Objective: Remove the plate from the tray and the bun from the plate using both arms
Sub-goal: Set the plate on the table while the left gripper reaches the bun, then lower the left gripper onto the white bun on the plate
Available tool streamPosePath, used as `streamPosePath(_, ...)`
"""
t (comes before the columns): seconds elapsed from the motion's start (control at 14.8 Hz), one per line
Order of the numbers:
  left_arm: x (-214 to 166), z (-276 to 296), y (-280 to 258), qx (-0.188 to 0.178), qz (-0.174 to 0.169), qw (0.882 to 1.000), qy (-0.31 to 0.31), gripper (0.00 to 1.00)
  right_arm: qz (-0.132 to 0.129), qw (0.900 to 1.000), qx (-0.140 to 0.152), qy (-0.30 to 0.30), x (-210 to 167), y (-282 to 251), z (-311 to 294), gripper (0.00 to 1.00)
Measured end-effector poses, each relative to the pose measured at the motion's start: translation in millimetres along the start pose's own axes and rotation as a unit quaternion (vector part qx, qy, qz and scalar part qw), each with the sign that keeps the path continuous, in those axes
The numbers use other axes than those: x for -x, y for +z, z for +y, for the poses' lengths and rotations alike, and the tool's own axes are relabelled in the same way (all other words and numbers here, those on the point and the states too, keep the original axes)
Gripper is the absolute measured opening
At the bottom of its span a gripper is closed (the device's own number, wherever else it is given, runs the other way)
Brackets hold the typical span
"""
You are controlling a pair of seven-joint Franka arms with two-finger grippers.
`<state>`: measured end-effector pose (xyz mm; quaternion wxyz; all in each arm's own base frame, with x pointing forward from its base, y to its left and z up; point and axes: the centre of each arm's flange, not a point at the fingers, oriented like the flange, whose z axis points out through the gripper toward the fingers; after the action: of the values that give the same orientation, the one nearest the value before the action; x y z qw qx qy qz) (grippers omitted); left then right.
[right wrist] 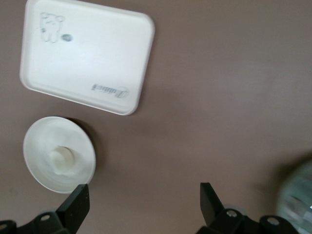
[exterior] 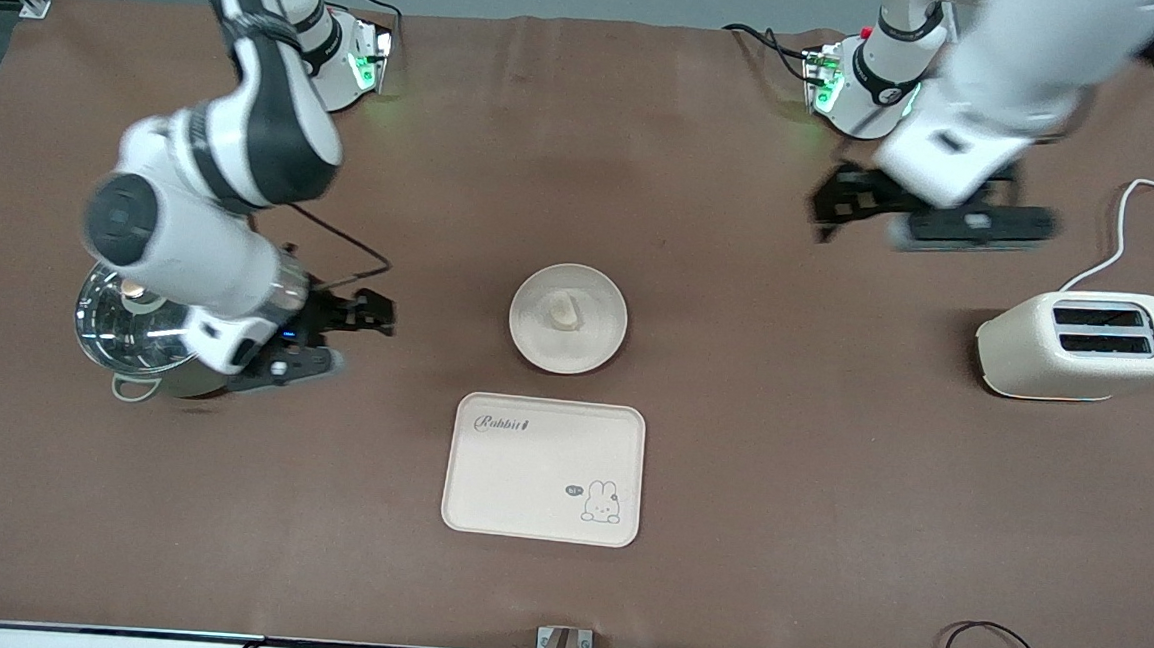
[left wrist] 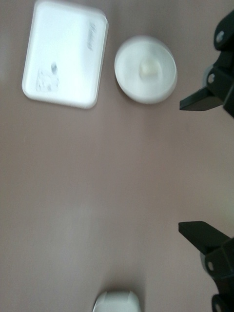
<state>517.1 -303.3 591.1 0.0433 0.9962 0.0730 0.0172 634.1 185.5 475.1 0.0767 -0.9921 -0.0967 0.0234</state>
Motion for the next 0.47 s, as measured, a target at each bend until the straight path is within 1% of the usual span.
streamPosePath(0.13,16,65,60,0.014,-0.012,0.999,-0.046,1.00,-0.003,1.000,0.021,0.020,4,-37,30,1.00)
streamPosePath(0.2,20,90,90,0.017,-0.013,0.998,-0.061,1.00,0.003,0.999,0.029,0.030,6,-53,44,1.00)
streamPosePath(0.34,29,131,156,0.015,-0.001,0.997,-0.077,1.00,0.020,0.997,0.046,0.051,17,-88,73,1.00)
streamPosePath(0.4,35,149,192,0.011,0.004,0.997,-0.081,1.00,0.024,0.996,0.053,0.060,26,-104,86,1.00)
streamPosePath(0.47,44,163,227,0.006,0.002,0.996,-0.084,1.00,0.026,0.996,0.057,0.068,34,-118,97,1.00)
